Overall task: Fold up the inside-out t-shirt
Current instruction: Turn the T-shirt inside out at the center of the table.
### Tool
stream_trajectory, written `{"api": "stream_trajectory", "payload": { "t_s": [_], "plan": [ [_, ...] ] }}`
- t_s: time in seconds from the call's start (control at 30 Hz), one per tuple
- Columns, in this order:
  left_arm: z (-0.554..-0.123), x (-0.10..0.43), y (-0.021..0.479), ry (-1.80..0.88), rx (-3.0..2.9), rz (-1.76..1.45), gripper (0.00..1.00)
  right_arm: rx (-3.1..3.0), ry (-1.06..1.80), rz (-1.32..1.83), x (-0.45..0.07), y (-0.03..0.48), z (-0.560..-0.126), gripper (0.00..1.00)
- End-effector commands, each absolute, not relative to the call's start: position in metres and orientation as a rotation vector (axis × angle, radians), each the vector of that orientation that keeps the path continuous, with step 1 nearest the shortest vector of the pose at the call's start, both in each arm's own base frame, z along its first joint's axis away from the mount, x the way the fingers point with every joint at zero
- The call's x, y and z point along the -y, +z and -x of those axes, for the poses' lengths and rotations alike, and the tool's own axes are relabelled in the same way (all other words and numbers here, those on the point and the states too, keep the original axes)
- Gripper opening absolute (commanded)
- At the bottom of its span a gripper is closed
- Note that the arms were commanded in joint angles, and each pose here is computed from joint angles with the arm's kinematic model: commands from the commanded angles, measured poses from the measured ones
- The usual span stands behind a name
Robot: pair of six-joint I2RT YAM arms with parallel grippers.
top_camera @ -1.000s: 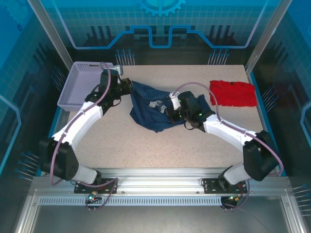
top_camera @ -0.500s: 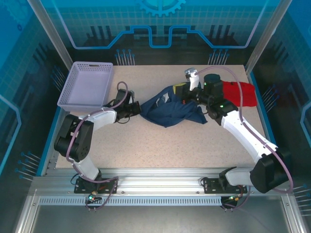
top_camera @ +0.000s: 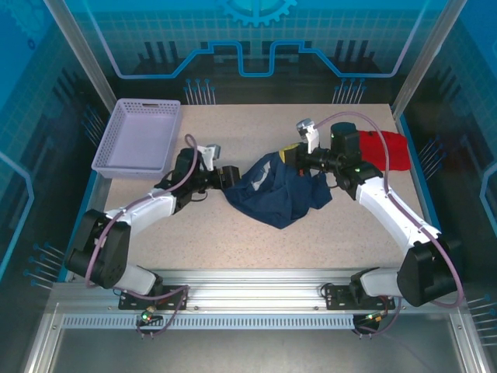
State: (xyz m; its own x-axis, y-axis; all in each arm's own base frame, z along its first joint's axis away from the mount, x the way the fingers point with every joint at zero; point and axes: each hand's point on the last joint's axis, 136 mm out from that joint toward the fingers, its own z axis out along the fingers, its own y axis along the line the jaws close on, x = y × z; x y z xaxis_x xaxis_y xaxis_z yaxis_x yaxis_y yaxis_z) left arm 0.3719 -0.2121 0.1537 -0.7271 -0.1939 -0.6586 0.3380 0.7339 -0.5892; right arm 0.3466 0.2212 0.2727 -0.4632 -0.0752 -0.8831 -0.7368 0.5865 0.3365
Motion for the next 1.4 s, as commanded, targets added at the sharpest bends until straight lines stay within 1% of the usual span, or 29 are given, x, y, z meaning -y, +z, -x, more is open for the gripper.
{"api": "stream_trajectory", "payload": {
  "t_s": [0.0,0.23,0.33,0.37,0.47,0.53,0.63,0.73,0.8,0.93,1.07,1.23,1.37],
  "plan": [
    [-0.371,0.249,0.177,-1.007,-2.120,-0.369,0.73,-1.882,0.934,0.701,-0.221,0.278,-0.342,0.00],
    [-0.383,0.283,0.180,-1.082,-2.138,-0.517,0.72,-1.898,0.901,0.690,-0.217,0.277,-0.340,0.00],
    [-0.388,0.290,0.176,-1.103,-2.149,-0.538,0.69,-1.898,0.881,0.683,-0.214,0.279,-0.341,0.00],
    [-0.390,0.292,0.175,-1.105,-2.151,-0.539,0.66,-1.899,0.875,0.681,-0.214,0.280,-0.341,0.00],
    [-0.396,0.296,0.172,-1.120,-2.162,-0.542,0.50,-1.902,0.860,0.674,-0.212,0.282,-0.341,0.00],
    [-0.398,0.299,0.171,-1.139,-2.163,-0.546,0.37,-1.900,0.848,0.669,-0.210,0.285,-0.341,0.00],
    [-0.401,0.301,0.172,-1.162,-2.161,-0.535,0.21,-1.894,0.835,0.661,-0.207,0.291,-0.341,0.00],
    [-0.408,0.296,0.175,-1.174,-2.155,-0.481,0.09,-1.879,0.819,0.656,-0.204,0.300,-0.340,0.00],
    [-0.420,0.285,0.177,-1.170,-2.155,-0.390,0.00,-1.865,0.805,0.653,-0.202,0.308,-0.339,0.00],
    [-0.452,0.239,0.172,-1.072,-2.173,-0.090,0.00,-1.816,0.778,0.620,-0.193,0.340,-0.336,0.00],
    [-0.464,0.199,0.164,-0.911,-2.200,0.081,0.00,-1.742,0.791,0.552,-0.184,0.385,-0.334,0.00],
    [-0.461,0.132,0.122,-0.511,-2.332,0.335,0.00,-1.667,0.791,0.482,-0.171,0.430,-0.329,0.00],
    [-0.447,0.099,0.103,-0.352,-2.347,0.427,0.00,-1.651,0.783,0.404,-0.156,0.440,-0.332,0.00]
  ]
}}
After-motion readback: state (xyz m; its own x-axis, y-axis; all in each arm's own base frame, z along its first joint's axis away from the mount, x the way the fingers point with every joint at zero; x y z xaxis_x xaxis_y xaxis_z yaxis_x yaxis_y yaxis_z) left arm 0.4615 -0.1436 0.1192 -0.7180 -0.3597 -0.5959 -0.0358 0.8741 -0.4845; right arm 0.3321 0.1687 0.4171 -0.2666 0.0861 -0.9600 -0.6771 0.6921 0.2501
